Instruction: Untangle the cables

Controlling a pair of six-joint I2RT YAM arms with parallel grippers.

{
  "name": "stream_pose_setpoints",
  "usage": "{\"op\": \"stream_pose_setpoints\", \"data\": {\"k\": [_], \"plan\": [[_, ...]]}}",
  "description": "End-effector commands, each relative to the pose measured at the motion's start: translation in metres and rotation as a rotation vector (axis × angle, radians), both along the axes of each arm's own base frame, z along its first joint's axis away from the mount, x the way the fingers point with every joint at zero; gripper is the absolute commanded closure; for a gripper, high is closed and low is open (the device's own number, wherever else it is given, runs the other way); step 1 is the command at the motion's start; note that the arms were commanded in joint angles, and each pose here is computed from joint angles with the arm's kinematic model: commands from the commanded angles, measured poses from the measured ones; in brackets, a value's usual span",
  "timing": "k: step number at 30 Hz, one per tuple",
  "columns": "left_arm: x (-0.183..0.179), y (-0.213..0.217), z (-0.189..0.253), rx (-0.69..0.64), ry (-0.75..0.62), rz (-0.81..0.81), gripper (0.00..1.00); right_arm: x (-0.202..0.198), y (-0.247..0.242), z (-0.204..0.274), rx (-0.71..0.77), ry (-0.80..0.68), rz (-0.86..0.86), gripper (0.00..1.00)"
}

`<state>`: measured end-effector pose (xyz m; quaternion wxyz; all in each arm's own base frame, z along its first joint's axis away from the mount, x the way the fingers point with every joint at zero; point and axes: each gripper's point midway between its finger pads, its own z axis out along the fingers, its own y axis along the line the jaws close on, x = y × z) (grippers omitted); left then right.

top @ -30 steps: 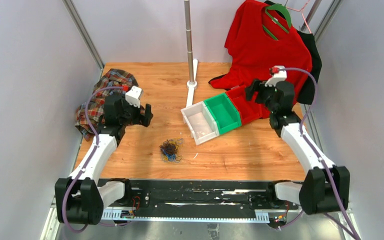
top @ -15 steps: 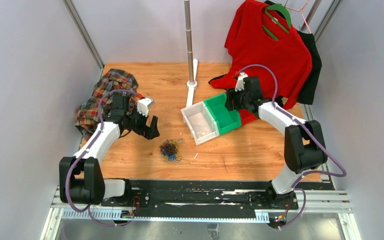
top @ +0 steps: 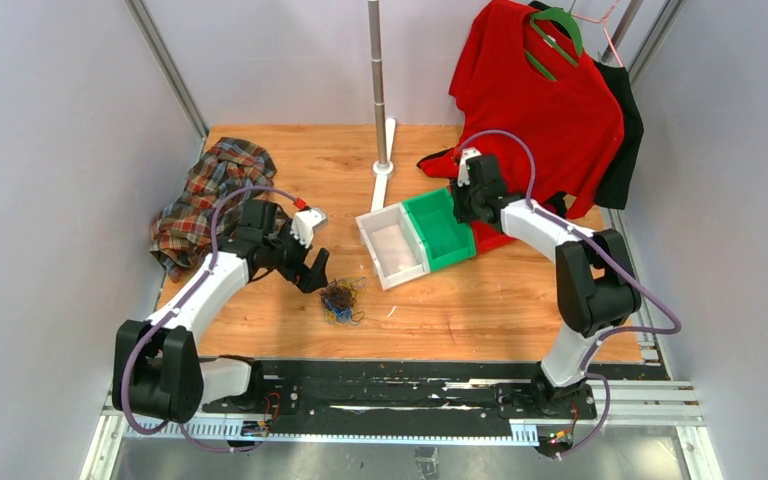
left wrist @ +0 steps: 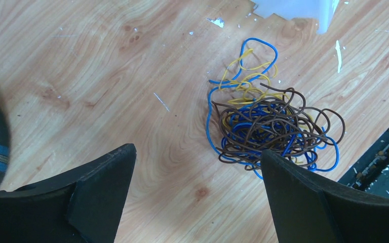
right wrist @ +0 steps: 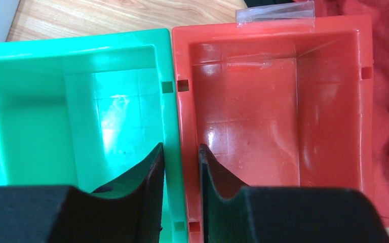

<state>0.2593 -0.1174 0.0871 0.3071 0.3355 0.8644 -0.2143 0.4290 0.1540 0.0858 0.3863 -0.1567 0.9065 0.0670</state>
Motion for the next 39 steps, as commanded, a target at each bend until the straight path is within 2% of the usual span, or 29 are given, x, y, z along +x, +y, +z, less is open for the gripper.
{"op": "stream_pose_setpoints", "data": {"k": [1,3,10,15,23,32,34,37,39], "plan": [[0.004,0.0,0.003,0.026,-0.067,-0.004,0.02,-0.015,-0.005,-0.001,-0.067,-0.013,-0.113,0.95],[0.004,-0.002,0.004,0.026,-0.083,-0.007,0.02,-0.024,-0.007,-0.004,-0.076,0.0,-0.143,0.99],[-0.002,-0.009,-0.004,0.049,-0.078,-0.048,0.02,-0.058,-0.026,0.0,-0.051,-0.031,-0.287,0.99],[-0.002,-0.013,-0.005,0.046,-0.085,-0.065,0.02,-0.073,-0.049,0.004,-0.102,-0.06,-0.358,0.99],[-0.002,-0.017,-0.006,0.053,-0.086,-0.091,0.02,-0.081,-0.079,0.015,-0.174,-0.091,-0.507,0.99],[-0.014,-0.023,-0.011,0.044,-0.059,-0.166,0.01,-0.067,-0.052,0.004,-0.066,-0.049,-0.503,0.98],[-0.018,-0.025,-0.012,0.034,-0.049,-0.193,0.01,-0.063,-0.041,0.006,-0.041,-0.06,-0.487,0.9],[-0.025,-0.03,-0.009,0.008,-0.045,-0.235,0.02,-0.06,-0.029,0.019,-0.03,-0.108,-0.468,0.56],[-0.028,-0.032,-0.008,-0.005,-0.053,-0.26,0.02,-0.059,-0.026,0.031,-0.017,-0.139,-0.46,0.42]]}}
